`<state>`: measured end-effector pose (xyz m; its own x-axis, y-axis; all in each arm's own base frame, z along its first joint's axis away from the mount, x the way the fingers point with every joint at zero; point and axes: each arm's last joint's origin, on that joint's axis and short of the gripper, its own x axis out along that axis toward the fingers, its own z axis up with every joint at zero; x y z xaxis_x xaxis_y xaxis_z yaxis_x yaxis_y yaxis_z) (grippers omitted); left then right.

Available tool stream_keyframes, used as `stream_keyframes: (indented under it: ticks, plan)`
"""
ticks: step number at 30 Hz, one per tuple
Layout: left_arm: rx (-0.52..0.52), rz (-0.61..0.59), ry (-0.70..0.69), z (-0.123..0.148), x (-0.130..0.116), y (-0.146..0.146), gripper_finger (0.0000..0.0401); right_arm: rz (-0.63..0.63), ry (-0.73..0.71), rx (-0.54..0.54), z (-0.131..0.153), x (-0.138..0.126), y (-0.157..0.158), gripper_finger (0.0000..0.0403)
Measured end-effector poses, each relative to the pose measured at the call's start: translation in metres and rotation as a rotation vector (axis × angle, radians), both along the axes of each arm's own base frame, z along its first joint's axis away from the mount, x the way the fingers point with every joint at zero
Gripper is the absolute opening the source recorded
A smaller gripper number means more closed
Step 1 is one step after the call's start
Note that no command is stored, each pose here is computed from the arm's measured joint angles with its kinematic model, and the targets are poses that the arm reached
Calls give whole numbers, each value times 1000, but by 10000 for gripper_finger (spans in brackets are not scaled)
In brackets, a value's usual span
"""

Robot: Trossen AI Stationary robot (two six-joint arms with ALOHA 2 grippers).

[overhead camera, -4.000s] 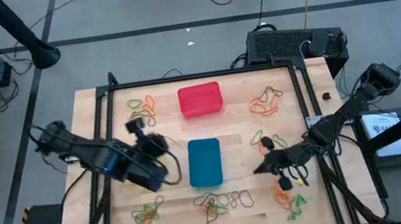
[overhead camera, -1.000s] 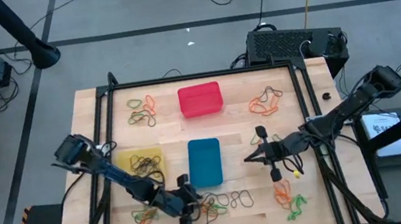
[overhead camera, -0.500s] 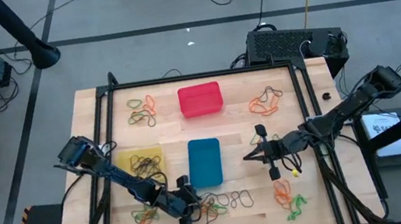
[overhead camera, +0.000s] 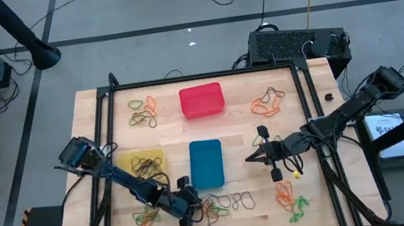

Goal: Sort rubber bands into baskets
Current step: Put the purple rubber band into the yellow bin

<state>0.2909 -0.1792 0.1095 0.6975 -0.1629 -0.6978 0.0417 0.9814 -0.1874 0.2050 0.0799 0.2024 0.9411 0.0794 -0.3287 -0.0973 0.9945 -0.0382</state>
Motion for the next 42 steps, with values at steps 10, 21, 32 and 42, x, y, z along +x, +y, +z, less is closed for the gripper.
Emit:
stream_keyframes:
  ticks: [10, 21, 32, 42]
  plan:
    - [-25, -11, -77, 6, 7, 1, 9, 1, 2, -2, 0, 0, 0, 0]
    - [-91, -93, -214, 33, 23, -11, 2, 1, 2, -4, 0, 0, 0, 0]
    - [70, -37, -290, 131, 12, -10, 1, 0, 3, 1, 0, 0, 0, 0]
    - [198, 143, -166, 181, -48, 17, 0, -6, 8, 18, 0, 0, 0, 0]
